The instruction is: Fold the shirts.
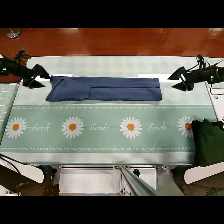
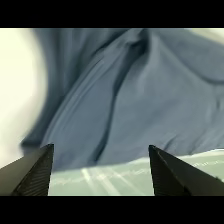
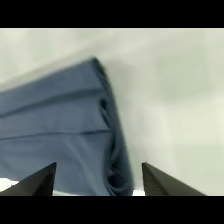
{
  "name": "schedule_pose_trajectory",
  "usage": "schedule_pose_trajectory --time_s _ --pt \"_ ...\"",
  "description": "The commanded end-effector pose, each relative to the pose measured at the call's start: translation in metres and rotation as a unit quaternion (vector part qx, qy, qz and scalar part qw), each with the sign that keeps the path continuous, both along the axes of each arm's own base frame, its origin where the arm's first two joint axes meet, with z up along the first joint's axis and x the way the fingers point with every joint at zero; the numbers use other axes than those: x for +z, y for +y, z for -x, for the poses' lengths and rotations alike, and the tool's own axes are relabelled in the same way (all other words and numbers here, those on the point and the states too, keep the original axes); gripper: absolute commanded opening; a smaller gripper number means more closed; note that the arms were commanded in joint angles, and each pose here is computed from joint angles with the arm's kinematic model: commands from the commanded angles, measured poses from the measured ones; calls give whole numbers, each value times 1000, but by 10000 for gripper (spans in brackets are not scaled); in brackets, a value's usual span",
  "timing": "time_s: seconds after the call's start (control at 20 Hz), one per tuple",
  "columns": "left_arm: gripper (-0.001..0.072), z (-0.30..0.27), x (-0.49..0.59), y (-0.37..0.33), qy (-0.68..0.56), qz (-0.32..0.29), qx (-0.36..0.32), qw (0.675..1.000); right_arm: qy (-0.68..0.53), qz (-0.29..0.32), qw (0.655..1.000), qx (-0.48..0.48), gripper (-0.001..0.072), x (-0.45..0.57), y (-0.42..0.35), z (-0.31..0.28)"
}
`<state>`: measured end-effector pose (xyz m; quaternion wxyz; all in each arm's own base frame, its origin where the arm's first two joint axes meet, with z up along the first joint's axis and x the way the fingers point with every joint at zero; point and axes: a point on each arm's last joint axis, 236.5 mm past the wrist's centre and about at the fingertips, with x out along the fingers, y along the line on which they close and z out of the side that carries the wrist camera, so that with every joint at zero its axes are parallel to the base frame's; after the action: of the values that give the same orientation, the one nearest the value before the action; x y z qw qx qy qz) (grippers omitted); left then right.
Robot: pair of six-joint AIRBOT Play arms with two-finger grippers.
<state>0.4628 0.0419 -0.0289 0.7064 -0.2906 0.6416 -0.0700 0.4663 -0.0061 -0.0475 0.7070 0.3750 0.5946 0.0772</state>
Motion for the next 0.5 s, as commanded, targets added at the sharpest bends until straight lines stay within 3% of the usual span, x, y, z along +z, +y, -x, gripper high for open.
schedule_pose_trajectory --time_s 0.0,0.15,0.45 --pt "697 26 9 0 -9 -14 3 1000 72 13 997 17 615 -33 4 31" --pt "697 24 27 -36 -106 -26 -32 993 76 -27 996 34 615 -40 42 25" --pt "697 17 42 -103 -151 -23 -87 985 67 -51 995 48 596 -43 86 3"
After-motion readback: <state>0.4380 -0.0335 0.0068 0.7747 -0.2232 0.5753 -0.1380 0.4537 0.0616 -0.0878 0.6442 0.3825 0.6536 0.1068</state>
